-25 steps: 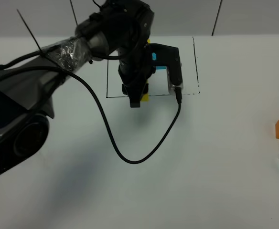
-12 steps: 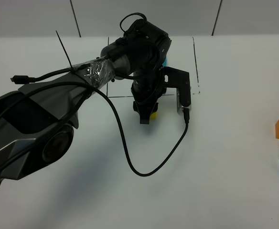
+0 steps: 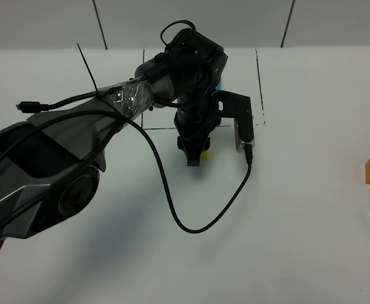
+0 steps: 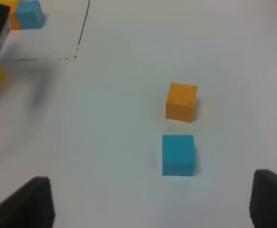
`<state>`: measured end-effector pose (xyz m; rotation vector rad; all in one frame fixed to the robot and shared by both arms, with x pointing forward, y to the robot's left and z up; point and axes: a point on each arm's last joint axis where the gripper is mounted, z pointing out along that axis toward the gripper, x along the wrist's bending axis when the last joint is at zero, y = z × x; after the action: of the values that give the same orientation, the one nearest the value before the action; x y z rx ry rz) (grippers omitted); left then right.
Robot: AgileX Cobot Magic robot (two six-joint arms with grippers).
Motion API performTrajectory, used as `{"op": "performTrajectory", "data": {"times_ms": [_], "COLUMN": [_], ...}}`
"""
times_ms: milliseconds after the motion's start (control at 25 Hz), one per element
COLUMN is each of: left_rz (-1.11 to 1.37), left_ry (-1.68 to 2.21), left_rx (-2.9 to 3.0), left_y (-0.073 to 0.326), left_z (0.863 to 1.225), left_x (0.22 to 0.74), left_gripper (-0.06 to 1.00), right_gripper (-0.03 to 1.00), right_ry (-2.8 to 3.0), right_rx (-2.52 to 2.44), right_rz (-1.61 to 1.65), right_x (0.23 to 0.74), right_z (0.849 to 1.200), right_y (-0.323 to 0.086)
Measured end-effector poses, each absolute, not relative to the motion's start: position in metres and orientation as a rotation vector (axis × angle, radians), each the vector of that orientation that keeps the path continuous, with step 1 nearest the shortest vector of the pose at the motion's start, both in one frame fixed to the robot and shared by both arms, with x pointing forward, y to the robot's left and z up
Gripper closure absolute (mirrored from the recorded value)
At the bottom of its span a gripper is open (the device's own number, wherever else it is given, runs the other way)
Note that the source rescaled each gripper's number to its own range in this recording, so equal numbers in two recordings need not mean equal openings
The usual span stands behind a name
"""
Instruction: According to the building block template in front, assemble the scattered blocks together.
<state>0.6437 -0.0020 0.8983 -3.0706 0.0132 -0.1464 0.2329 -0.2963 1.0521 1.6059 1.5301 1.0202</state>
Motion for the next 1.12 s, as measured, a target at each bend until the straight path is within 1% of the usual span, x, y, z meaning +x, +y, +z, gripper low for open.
{"op": "performTrajectory", "data": {"times_ms": [640, 720, 800, 920, 960, 1040, 1080, 1120], "left_rz": [-0.185, -0.185, -0.173, -0.159, -0.163, -0.178, -0.191, -0.206], "left_ry": [-0.001, -0.002, -0.003, -0.010, -0.015, -0.041, -0.060, -0.085], "left_rx": [-3.089, -3.089, -3.084, -3.076, -3.077, -3.084, -3.090, -3.097], "left_y": [-0.004, -0.004, -0.004, -0.003, -0.002, -0.002, -0.002, -0.002], "left_z": [0.898, 0.898, 0.896, 0.898, 0.900, 0.908, 0.913, 0.919], "left_x": [0.646, 0.646, 0.646, 0.645, 0.644, 0.644, 0.644, 0.643], "left_gripper": [0.94, 0.90, 0.75, 0.45, 0.37, 0.22, 0.17, 0.14], "right_gripper": [0.26, 0.26, 0.26, 0.26, 0.26, 0.26, 0.26, 0.26], "right_ry": [1.530, 1.530, 1.530, 1.530, 1.530, 1.530, 1.530, 1.530], "right_rx": [1.606, 1.606, 1.606, 1.606, 1.606, 1.606, 1.606, 1.606], "right_rz": [1.019, 1.019, 1.019, 1.019, 1.019, 1.019, 1.019, 1.019], "right_x": [0.233, 0.233, 0.233, 0.233, 0.233, 0.233, 0.233, 0.233], "right_z": [1.052, 1.052, 1.052, 1.052, 1.052, 1.052, 1.052, 1.052], "right_y": [-0.296, -0.296, -0.296, -0.296, -0.296, -0.296, -0.296, -0.296]}}
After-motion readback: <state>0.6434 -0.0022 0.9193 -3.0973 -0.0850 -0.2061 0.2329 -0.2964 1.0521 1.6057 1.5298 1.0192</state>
